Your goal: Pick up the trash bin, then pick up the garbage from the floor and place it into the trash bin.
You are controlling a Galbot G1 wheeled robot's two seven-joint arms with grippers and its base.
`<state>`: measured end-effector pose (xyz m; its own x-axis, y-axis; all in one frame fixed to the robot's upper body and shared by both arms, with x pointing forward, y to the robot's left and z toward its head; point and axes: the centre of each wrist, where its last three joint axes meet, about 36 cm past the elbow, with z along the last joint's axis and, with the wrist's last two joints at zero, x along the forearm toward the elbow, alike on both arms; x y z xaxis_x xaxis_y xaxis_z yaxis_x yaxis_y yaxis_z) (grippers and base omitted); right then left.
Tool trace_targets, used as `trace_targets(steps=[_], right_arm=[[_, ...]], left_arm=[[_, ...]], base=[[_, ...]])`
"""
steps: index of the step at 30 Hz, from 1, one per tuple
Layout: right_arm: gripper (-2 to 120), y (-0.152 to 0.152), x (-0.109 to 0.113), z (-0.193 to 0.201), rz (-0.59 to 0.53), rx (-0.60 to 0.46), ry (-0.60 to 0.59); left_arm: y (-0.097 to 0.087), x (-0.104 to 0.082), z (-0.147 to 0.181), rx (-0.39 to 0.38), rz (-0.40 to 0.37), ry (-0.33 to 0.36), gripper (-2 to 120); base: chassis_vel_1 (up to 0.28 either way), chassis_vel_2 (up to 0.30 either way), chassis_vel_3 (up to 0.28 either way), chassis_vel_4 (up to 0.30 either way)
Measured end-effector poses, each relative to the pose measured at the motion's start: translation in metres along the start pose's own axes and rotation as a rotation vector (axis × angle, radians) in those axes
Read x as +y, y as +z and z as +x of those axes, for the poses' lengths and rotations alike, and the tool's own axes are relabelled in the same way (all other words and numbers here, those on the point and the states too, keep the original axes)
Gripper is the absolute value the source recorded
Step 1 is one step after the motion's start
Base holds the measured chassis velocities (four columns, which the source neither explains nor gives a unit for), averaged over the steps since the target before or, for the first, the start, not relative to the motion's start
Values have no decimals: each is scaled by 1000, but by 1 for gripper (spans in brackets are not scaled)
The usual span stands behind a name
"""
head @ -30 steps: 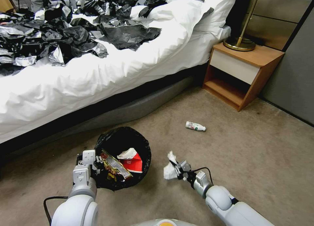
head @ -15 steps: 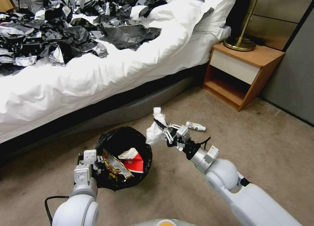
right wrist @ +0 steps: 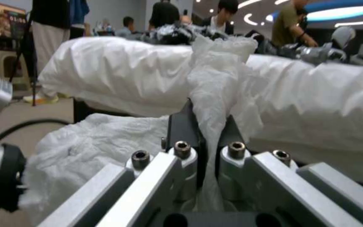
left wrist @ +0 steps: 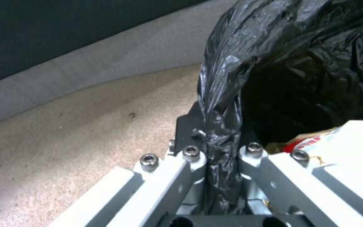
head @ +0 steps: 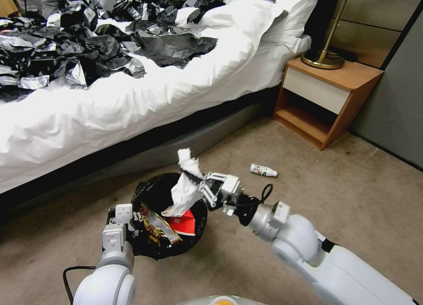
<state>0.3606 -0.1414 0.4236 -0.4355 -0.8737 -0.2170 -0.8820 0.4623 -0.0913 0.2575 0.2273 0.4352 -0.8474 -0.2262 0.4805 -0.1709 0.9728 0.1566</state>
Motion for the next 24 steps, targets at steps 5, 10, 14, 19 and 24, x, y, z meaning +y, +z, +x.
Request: trace_targets(steps=[5,10,14,19,24], right_arm=[[0,33,-1,-8,-20,94,-29],[0,49,-1,-12,-28,146,-42],[3,57,3,-14,-37,176,-54],[19,60,8,-15,-44,187,-70],[37,61,9,-18,-39,198,-86]], left_arm=[[0,0,1,-1,0,-1,1],[0,1,1,-1,1,-2,1],[-1,1,1,-3,2,-5,1],[-2,2,1,-6,3,-5,1],[-2,0,0,-8,5,-3,1]], base=[[0,0,0,0],[0,0,0,0],[0,0,0,0],[0,0,0,0],[0,0,0,0]])
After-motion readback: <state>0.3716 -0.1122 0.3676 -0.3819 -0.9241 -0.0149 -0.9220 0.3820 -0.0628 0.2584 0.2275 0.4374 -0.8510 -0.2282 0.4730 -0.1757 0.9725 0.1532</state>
